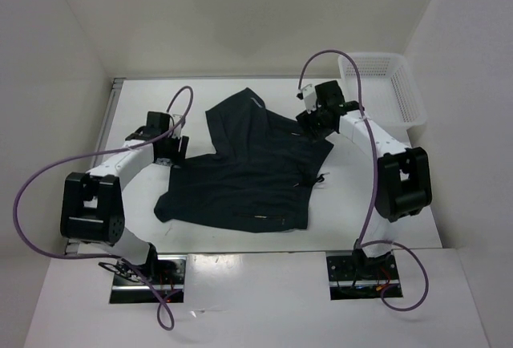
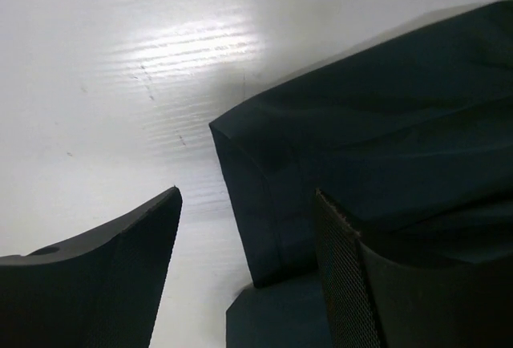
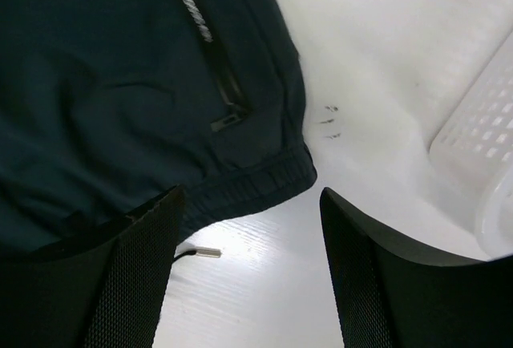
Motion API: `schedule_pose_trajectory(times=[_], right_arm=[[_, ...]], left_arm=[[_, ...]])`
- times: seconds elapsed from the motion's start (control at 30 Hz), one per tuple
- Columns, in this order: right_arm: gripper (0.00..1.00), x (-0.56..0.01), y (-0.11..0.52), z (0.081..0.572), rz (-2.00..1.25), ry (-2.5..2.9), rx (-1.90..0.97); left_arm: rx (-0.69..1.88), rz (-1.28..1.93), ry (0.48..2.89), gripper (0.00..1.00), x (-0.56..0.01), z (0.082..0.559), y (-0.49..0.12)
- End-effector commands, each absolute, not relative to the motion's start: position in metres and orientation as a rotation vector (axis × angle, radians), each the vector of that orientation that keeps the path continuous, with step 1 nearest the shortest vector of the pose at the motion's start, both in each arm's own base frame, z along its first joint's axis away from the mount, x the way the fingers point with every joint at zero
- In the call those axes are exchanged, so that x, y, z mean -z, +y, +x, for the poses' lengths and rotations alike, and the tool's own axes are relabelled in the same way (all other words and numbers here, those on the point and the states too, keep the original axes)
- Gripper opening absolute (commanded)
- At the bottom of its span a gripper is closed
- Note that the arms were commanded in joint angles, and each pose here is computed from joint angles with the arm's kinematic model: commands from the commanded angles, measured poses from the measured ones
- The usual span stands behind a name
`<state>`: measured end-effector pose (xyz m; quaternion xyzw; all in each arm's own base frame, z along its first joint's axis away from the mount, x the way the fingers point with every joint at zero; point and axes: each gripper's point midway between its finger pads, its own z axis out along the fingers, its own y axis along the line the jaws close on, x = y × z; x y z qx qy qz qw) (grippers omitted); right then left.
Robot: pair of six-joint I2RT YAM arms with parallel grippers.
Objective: Fold and stack the shorts
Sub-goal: Flatten the shorts out
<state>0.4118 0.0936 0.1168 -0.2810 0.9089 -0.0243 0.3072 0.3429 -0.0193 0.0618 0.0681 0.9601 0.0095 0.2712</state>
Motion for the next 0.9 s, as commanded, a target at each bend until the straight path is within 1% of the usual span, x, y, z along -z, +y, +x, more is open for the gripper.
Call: schedule_pose_trajectory(times=[0.0,0.03,0.1,0.13,0.17,0.23,0.27,0.4,0.47,0.5,0.57,0.6,0.63,0.67,0.7,0.77,0.8,0.83,0.87], right_arm=[[0.73,-0.113,0.083,0.438,-0.620,2.391,0.075],[0.76,-0.104,0.078,0.436,-0.615,2.415,0.078],[0.77,-0.090,0.078,0.439,-0.634,2.434,0.082],[0.77,-0.086,0.079,0.441,-0.635,2.435,0.082],[0.77,-0.081,0.078,0.441,-0.649,2.444,0.086],[0.77,-0.075,0.080,0.447,-0.651,2.449,0.085],[0.77,-0.075,0.080,0.447,-0.651,2.449,0.085],[0.77,-0.067,0.082,0.454,-0.641,2.457,0.082],[0.77,-0.070,0.080,0.457,-0.635,2.450,0.095],[0.75,-0.070,0.080,0.457,-0.634,2.450,0.095],[0.71,-0.066,0.079,0.457,-0.634,2.459,0.107],[0.71,-0.060,0.078,0.455,-0.636,2.468,0.107],[0.71,-0.060,0.079,0.455,-0.625,2.471,0.103],[0.71,-0.056,0.079,0.455,-0.627,2.480,0.103],[0.74,-0.056,0.079,0.455,-0.627,2.480,0.103],[0.74,-0.056,0.078,0.460,-0.609,2.473,0.113],[0.74,-0.060,0.079,0.463,-0.606,2.463,0.113],[0.74,-0.065,0.080,0.468,-0.587,2.445,0.109],[0.75,-0.069,0.081,0.471,-0.584,2.436,0.109]], left_arm=[[0.009,0.221,2.630,0.73,-0.040,0.339,-0.029],[-0.003,0.218,2.630,0.73,-0.036,0.342,-0.027],[-0.029,0.210,2.617,0.73,-0.025,0.355,-0.025],[-0.045,0.205,2.612,0.66,-0.023,0.360,-0.023],[-0.060,0.204,2.639,0.61,-0.013,0.361,-0.021],[-0.079,0.201,2.651,0.50,-0.012,0.368,-0.020],[-0.080,0.205,2.685,0.37,-0.003,0.366,-0.019],[-0.133,0.202,2.743,0.06,0.007,0.362,-0.013],[-0.151,0.164,2.713,0.05,-0.003,0.371,-0.003],[-0.154,0.152,2.716,0.05,-0.006,0.372,0.000],[-0.144,0.135,2.695,0.09,-0.025,0.377,0.003],[-0.113,0.143,2.706,0.16,-0.027,0.373,-0.001],[-0.094,0.146,2.699,0.29,-0.034,0.375,-0.004],[-0.082,0.149,2.702,0.48,-0.040,0.372,-0.005],[-0.078,0.168,2.699,0.55,-0.043,0.373,-0.010],[-0.049,0.213,2.639,0.63,-0.065,0.389,-0.027],[-0.001,0.253,2.602,0.70,-0.076,0.398,-0.043],[0.022,0.266,2.532,0.73,-0.099,0.420,-0.054],[0.047,0.283,2.501,0.78,-0.108,0.431,-0.063]])
